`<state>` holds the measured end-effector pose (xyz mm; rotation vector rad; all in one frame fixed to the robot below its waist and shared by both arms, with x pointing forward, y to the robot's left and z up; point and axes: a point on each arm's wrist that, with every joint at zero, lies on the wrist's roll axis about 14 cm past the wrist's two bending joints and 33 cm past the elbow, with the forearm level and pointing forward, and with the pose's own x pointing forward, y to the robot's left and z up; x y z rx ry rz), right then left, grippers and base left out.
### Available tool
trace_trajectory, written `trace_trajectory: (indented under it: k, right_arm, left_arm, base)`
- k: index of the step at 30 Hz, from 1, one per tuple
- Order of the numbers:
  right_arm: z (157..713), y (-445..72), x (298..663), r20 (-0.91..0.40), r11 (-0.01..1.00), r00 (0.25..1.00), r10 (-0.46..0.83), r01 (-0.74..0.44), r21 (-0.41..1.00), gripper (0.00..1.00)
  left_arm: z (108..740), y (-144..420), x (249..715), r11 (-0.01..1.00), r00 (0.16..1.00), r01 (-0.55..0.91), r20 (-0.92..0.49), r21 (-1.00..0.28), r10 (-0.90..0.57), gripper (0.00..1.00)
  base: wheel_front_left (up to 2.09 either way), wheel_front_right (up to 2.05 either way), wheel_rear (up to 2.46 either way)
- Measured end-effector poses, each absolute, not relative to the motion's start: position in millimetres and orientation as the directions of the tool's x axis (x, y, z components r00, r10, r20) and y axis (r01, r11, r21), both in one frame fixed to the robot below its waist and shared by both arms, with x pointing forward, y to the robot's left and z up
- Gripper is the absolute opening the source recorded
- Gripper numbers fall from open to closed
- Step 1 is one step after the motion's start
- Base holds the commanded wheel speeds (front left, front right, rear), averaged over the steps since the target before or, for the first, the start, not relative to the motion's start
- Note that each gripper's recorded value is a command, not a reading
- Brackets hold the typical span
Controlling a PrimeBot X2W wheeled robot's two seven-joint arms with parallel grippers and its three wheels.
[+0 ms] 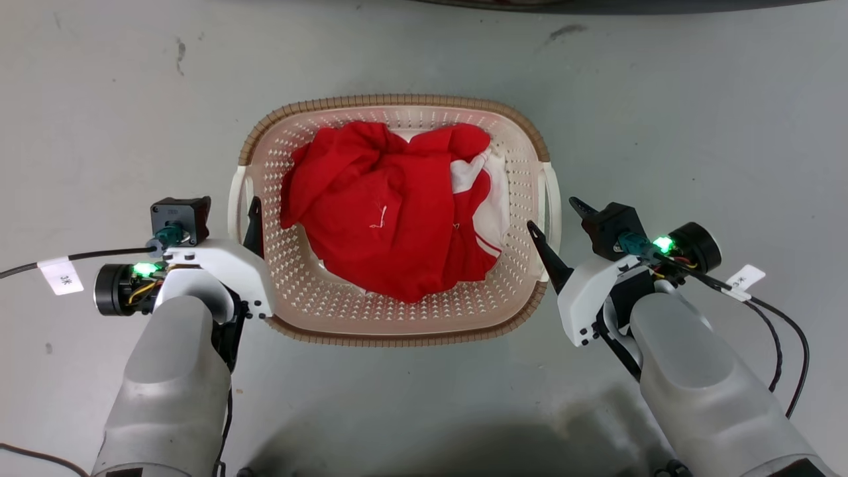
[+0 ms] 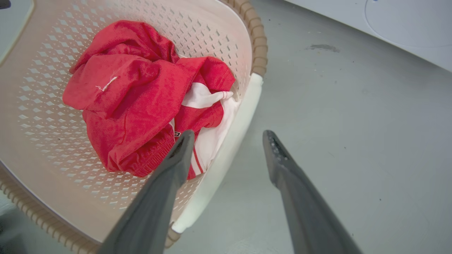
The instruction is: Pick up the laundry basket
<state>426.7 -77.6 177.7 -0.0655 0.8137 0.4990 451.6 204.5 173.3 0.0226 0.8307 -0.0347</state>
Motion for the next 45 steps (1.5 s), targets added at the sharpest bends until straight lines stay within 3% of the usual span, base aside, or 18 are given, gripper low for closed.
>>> trace_trajectory:
  k: [16,17,18,19,34,45]
  right_arm:
    - [140,-77,417,-0.773,0.872,0.493,0.400,-0.464,0.155,1.00]
    - [139,-76,415,-0.776,0.871,0.487,0.401,-0.466,0.157,0.69]
    - [138,-76,414,-0.778,0.870,0.484,0.401,-0.466,0.159,0.20]
    - [138,-76,413,-0.778,0.870,0.482,0.402,-0.466,0.161,0.00]
    - [164,-77,415,-0.769,0.873,0.502,0.396,-0.467,0.144,0.00]
    - [213,-83,409,-0.761,0.883,0.530,0.375,-0.454,0.119,0.00]
  left_arm:
    - [139,201,435,0.999,0.598,0.048,-0.801,-0.006,-0.034,1.00]
    - [139,200,435,0.999,0.597,0.050,-0.802,-0.007,-0.036,1.00]
    - [139,200,435,0.999,0.595,0.051,-0.803,-0.008,-0.037,0.41]
    - [138,199,434,0.999,0.593,0.052,-0.804,-0.010,-0.039,0.00]
    - [166,188,434,0.997,0.616,0.070,-0.784,-0.033,-0.070,0.00]
    - [214,179,429,0.994,0.652,0.098,-0.752,-0.041,-0.096,0.00]
  base:
    - [0.00,0.00,0.00]
    - [0.00,0.00,0.00]
    - [0.00,0.00,0.00]
    - [0.00,0.00,0.00]
    - [0.00,0.00,0.00]
    - [0.00,0.00,0.00]
